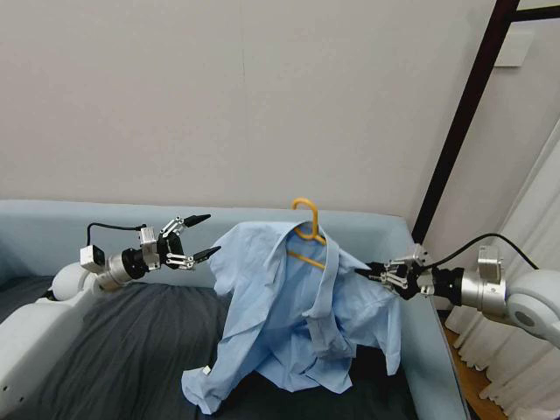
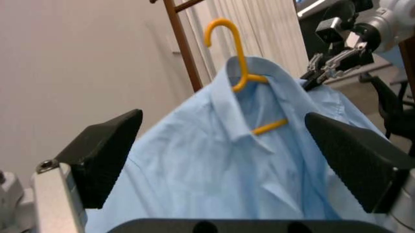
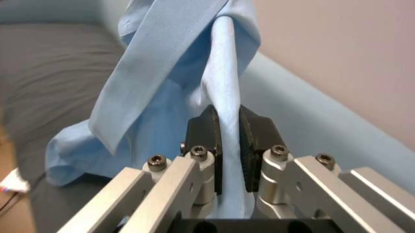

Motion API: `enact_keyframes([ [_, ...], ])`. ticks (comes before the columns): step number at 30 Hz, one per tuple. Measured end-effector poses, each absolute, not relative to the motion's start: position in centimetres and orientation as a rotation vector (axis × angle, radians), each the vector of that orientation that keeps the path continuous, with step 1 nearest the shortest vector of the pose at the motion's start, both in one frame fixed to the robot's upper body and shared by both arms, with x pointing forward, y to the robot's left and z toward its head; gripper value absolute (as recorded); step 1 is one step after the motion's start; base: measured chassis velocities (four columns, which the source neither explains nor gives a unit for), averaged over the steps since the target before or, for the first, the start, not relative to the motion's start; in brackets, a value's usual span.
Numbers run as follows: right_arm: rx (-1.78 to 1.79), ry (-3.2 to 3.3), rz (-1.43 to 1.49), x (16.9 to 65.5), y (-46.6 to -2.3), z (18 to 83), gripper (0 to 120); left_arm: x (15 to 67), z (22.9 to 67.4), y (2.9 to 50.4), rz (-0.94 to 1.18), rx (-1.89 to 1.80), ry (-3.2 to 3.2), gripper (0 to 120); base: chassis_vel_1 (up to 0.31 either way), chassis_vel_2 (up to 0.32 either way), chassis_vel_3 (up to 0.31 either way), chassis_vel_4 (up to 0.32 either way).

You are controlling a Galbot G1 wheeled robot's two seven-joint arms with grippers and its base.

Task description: Pick up the clothes from the sofa and hang them on the clothes hanger.

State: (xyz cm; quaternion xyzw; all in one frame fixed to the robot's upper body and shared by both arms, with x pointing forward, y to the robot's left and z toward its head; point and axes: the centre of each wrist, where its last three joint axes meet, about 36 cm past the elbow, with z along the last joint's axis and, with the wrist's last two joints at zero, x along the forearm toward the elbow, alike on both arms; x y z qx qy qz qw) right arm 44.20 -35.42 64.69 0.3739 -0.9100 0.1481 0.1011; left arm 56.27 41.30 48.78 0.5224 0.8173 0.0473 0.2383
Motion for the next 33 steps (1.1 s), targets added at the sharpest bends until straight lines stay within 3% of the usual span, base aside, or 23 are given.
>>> enact_keyframes([
  [7,0.723,-2.712,0.321,40.4,-32.2,70.3,7,53.1,45.1,34.5,-0.034,1.336,2.291,100,0.000,0.000,0.000,0.000],
  [19,0.667,-2.804,0.199,36.4,-31.1,81.5,7,52.5,42.4,25.9,-0.274,1.332,2.287,100,0.000,0.000,0.000,0.000],
  [33,0.641,-2.787,0.124,35.8,-30.6,81.8,7,54.7,40.8,19.1,-0.436,1.465,2.204,100,0.000,0.000,0.000,0.000],
])
